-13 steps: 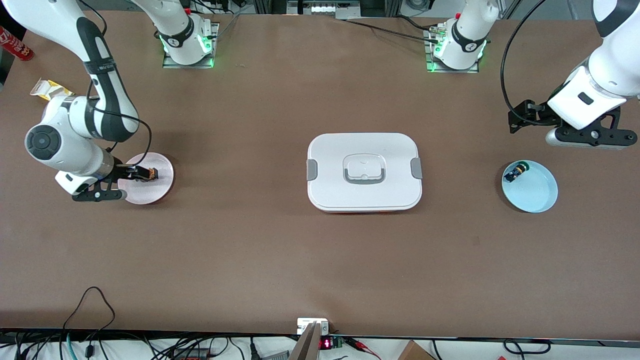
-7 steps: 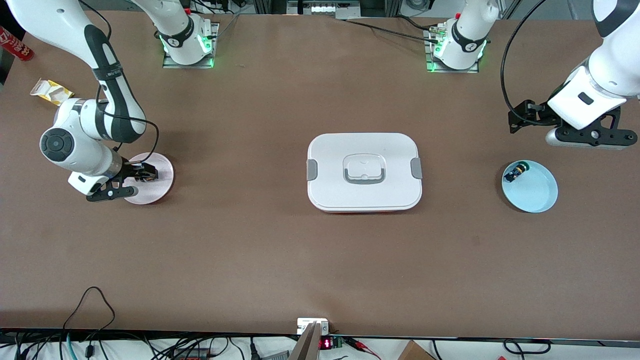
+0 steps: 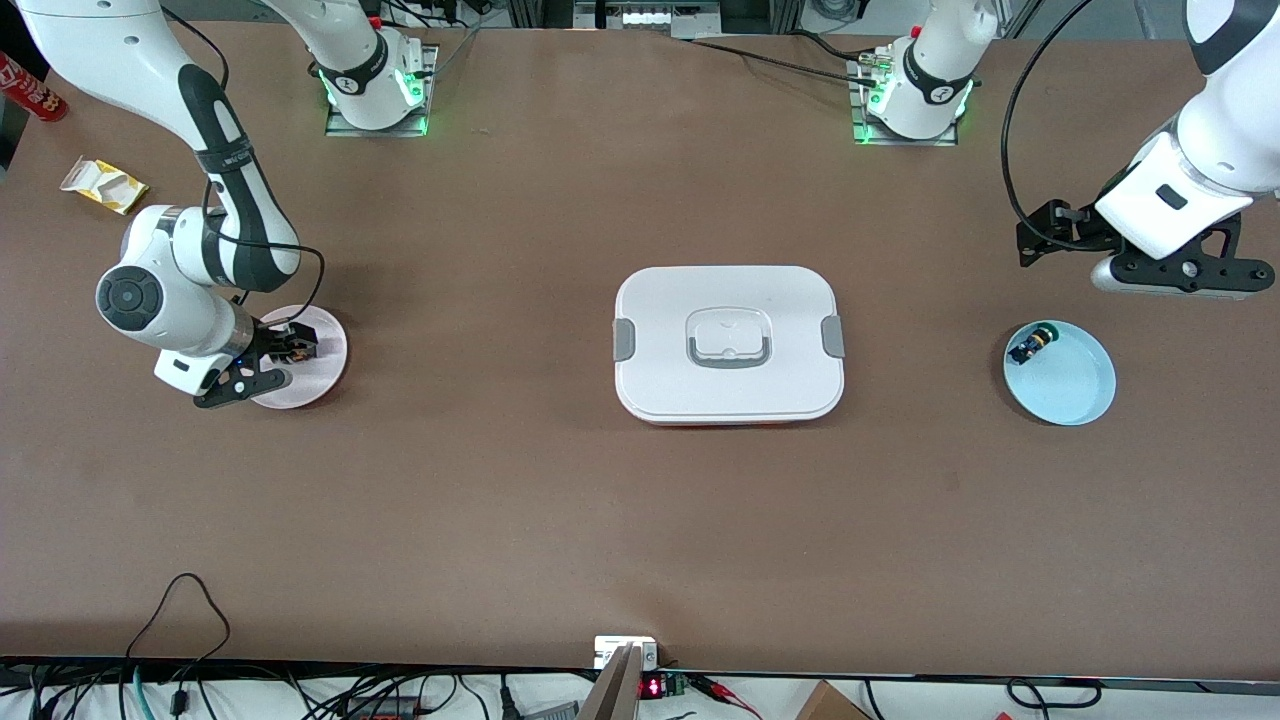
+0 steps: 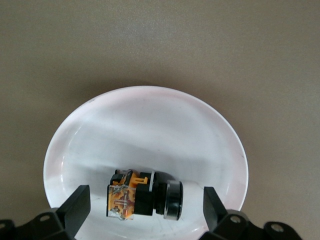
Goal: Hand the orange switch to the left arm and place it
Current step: 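Lower the right gripper onto the orange switch and close it, then lift the orange switch with the right gripper toward the box, then carry the switch above the box while the left gripper reaches it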
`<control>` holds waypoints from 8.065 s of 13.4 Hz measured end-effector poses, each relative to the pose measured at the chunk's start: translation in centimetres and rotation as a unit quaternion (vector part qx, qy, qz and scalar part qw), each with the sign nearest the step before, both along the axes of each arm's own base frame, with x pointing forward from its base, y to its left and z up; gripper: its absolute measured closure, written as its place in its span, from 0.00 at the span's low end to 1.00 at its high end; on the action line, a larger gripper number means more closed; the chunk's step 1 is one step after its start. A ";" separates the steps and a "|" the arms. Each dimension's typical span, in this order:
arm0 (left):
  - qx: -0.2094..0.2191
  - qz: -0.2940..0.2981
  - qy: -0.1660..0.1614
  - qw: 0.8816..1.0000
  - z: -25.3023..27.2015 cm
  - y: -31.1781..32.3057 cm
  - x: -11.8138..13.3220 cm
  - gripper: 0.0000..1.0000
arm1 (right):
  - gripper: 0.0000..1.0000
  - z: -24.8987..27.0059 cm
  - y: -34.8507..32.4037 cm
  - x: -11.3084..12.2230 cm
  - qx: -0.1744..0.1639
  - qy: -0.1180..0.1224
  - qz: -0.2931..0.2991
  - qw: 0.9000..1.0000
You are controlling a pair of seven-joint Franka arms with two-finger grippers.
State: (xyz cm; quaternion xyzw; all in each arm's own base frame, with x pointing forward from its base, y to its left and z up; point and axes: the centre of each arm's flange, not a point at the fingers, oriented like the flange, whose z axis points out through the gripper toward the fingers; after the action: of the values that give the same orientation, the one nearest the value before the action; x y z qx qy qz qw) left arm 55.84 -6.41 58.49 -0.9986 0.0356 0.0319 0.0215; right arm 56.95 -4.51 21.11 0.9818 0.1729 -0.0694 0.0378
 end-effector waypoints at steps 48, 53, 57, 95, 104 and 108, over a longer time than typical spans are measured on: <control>0.000 0.000 0.000 1.000 0.0 0.0 0.0 0.00 | 0.28 -0.4 -0.1 0.4 0.008 0.009 -0.046 0.999; 0.000 0.000 0.000 1.000 0.0 0.0 0.0 0.00 | 0.28 6.5 1.9 3.4 0.014 -0.034 -0.029 0.999; 0.000 0.000 0.000 1.000 0.0 0.0 0.0 0.00 | 0.28 14.4 5.4 5.8 0.022 -0.061 -0.003 0.998; -0.278 0.018 0.187 0.942 -2.5 -4.0 -1.9 0.00 | 0.28 27.8 37.8 0.6 0.619 -0.297 0.327 0.649; -0.419 0.014 0.264 0.869 -6.1 -8.5 -0.1 0.00 | 0.28 24.5 46.4 -3.0 0.684 -0.298 0.256 0.615; -0.515 0.021 0.284 0.809 -6.1 -11.1 -0.1 0.00 | 0.28 23.3 49.2 -4.8 0.665 -0.299 0.252 0.636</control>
State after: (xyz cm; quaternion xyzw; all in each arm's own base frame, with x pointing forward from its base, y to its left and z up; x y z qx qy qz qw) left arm 55.74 -17.53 52.41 -0.8103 0.0301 0.2915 -0.5074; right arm 52.15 44.65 44.43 0.6268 0.3925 0.3744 -0.5594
